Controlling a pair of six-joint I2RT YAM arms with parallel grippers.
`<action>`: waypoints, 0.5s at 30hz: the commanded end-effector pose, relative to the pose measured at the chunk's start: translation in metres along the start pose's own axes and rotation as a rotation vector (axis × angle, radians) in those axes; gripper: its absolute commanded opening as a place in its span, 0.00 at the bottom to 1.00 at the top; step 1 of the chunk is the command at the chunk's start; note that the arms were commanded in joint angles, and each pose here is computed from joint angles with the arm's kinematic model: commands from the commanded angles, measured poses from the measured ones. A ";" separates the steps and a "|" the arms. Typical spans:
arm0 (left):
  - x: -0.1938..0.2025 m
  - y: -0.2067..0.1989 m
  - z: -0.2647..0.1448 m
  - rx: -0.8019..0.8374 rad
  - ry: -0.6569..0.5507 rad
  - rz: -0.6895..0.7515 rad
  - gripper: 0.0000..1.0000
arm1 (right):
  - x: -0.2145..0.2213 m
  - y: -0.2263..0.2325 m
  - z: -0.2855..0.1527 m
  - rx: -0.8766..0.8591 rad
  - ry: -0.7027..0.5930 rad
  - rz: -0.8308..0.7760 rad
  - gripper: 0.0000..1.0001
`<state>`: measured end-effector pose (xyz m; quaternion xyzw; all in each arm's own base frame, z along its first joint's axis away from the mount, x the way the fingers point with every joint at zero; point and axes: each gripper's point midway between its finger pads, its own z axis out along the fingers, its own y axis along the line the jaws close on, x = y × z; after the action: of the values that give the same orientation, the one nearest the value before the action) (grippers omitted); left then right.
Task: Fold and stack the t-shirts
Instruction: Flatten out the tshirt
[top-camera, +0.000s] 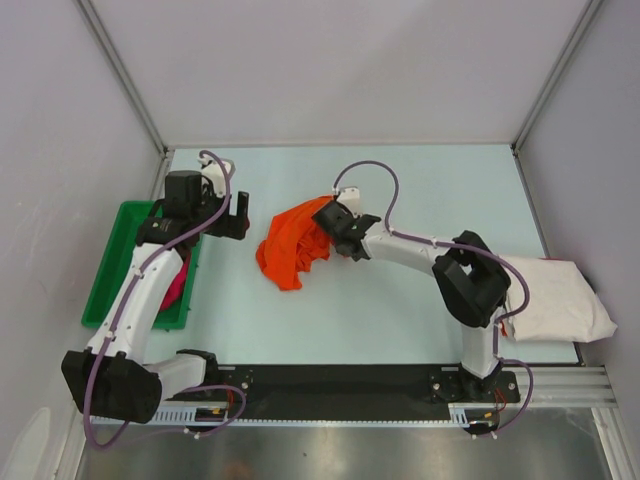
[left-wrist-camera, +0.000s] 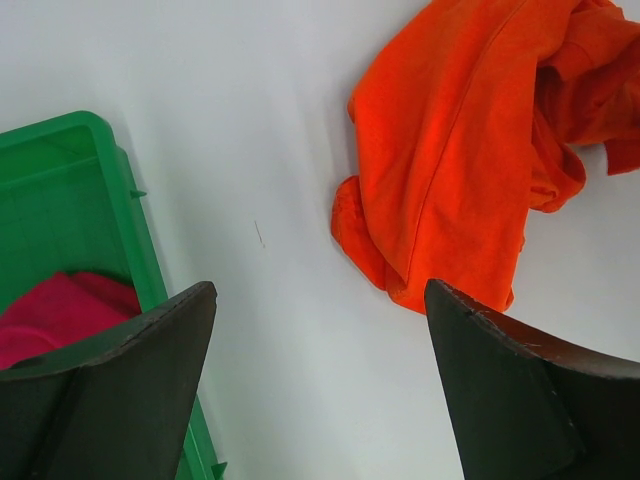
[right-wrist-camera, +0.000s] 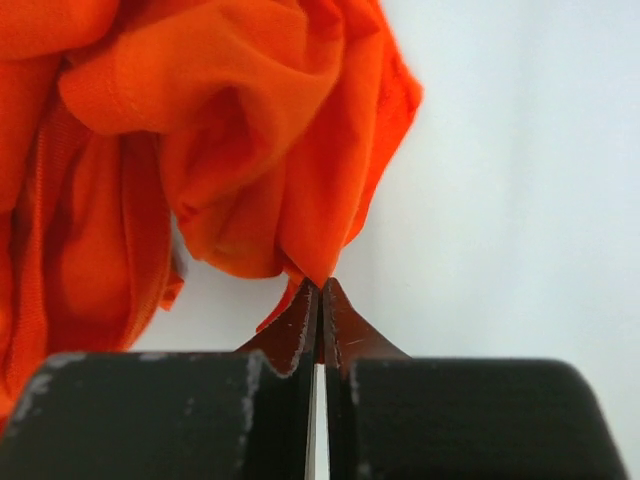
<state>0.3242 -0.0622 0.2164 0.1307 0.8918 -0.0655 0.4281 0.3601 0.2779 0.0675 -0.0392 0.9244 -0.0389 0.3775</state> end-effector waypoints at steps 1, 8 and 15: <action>-0.018 0.001 -0.013 -0.003 -0.079 -0.003 0.91 | -0.117 -0.025 -0.084 -0.020 -0.264 0.128 0.00; -0.026 -0.009 -0.022 0.048 -0.118 -0.006 0.91 | -0.262 -0.088 -0.227 -0.001 -0.608 0.197 0.00; -0.024 -0.037 -0.020 0.200 -0.136 -0.030 0.91 | -0.287 -0.126 -0.272 0.031 -0.712 0.240 0.00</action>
<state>0.3158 -0.0771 0.2336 0.1449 0.8751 -0.1085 0.4489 0.3736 0.2116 0.4786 0.0727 0.7261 0.0633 0.6808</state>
